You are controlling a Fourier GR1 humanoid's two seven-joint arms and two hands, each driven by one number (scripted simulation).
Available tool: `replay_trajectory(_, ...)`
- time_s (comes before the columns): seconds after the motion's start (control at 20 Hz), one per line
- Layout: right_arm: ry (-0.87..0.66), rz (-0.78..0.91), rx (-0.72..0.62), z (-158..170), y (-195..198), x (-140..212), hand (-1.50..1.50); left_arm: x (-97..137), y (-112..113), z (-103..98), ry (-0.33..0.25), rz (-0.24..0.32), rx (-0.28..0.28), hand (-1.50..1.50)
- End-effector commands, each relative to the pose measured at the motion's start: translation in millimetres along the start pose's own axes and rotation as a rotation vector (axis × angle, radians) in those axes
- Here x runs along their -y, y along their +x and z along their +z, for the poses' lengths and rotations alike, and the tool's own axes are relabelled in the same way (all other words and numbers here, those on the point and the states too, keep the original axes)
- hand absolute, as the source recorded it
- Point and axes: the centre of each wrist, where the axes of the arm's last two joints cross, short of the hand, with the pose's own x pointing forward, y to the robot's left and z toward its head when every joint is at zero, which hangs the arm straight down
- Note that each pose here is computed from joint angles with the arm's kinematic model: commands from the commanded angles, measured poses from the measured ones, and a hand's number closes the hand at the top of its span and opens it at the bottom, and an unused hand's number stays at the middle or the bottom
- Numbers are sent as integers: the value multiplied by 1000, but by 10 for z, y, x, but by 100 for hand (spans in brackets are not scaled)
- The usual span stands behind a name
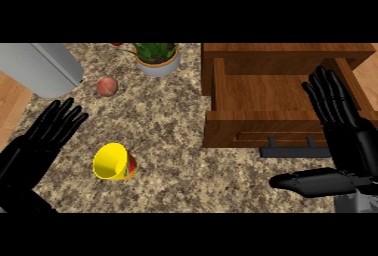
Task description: Pick up the cup, place it into the drawer and close the drawer
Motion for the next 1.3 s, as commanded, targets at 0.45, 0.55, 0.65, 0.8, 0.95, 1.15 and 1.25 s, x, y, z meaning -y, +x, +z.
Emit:
replay_trajectory(0.45, 6, 11, 31, -140, 107, 134, -150, -250, -898, 247, 53, -64, -137, -150)
replay_trajectory(0.55, 10, 21, 35, -152, 33, 169, -150, -449, -933, 46, 95, -66, -148, -150)
replay_trajectory(0.65, -6, 9, 43, -163, 3, 271, -150, -388, -1150, 120, 93, -80, -186, -150)
replay_trajectory(0.8, 12, 16, 45, -234, -33, 50, -150, -588, -1176, 255, 107, -59, -186, -150)
replay_trajectory(0.95, -9, 15, 30, -272, 199, 70, -150, -578, -1381, 373, 120, -75, -206, -150)
replay_trajectory(1.15, 18, 2, 34, -296, 136, 240, -150, -721, -1564, 372, 129, -108, -198, -150)
replay_trajectory(1.25, -10, 22, 48, -337, 78, 81, -150, -604, -1722, 367, 126, -93, -218, -150)
